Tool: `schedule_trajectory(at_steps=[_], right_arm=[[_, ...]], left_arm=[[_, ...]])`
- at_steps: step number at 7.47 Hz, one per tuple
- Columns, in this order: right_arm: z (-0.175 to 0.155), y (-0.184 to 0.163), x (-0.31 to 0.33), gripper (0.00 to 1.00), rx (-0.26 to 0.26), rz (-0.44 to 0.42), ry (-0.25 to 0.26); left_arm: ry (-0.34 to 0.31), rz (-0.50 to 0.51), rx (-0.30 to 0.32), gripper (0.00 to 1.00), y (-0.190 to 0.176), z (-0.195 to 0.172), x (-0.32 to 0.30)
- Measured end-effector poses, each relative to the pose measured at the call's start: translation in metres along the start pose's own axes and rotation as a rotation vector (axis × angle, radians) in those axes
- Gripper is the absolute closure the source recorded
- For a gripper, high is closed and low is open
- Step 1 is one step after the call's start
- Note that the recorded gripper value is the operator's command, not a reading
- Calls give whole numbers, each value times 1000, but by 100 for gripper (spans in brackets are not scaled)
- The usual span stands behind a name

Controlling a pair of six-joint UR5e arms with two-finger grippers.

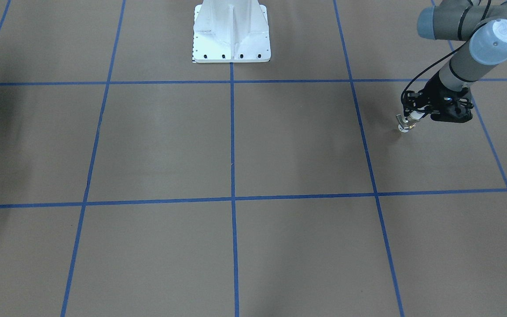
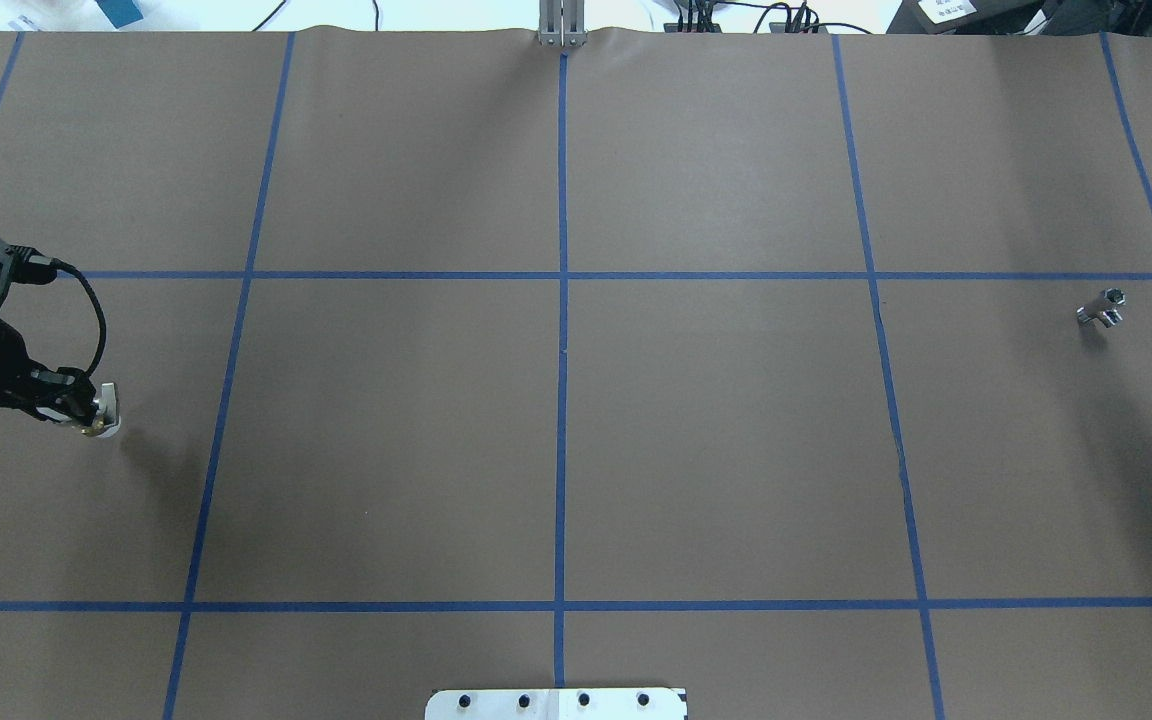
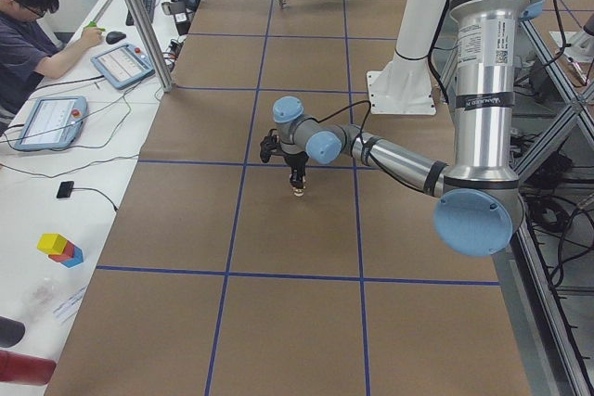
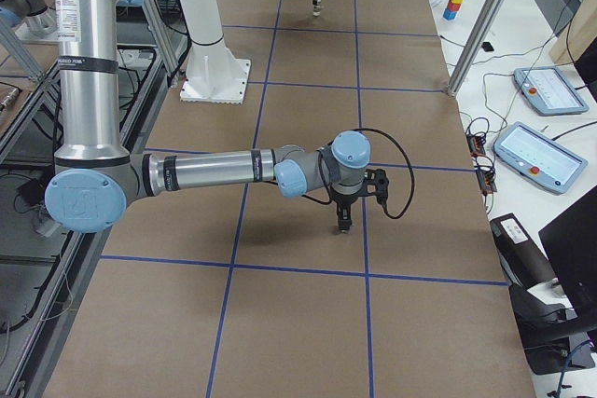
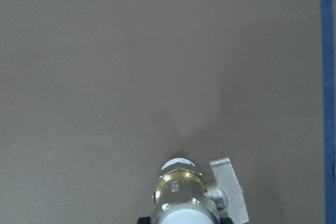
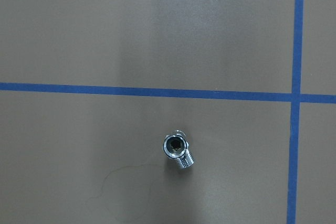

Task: Assemble PPR valve and pipe with both arms
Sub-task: 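Lift the valve with the left gripper and carry it toward table center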

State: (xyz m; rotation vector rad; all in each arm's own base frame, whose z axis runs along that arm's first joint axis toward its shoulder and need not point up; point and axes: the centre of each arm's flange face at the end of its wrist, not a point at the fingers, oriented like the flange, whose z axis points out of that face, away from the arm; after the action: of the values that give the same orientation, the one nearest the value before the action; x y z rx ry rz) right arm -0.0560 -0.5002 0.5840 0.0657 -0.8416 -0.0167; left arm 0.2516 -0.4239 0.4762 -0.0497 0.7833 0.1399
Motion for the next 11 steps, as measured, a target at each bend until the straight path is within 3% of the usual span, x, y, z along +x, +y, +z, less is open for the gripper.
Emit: schedule_trajectory(at_steps=[3, 5, 7, 9, 11], right_arm=[[-2, 0, -1, 0, 8, -4, 8], [-1, 0, 0, 0, 4, -2, 8], [1, 0, 2, 0, -1, 2, 6], [1, 0, 2, 0, -3, 4, 4], [1, 0, 2, 0, -4, 6, 5]], left_arm=[[-21, -59, -33, 100, -51, -85, 149], [-20, -131, -64, 100, -100, -112, 280], [-21, -148, -90, 100, -161, -115, 392], [4, -122, -81, 100, -195, -92, 431], [35, -80, -72, 100, -207, -57, 444]])
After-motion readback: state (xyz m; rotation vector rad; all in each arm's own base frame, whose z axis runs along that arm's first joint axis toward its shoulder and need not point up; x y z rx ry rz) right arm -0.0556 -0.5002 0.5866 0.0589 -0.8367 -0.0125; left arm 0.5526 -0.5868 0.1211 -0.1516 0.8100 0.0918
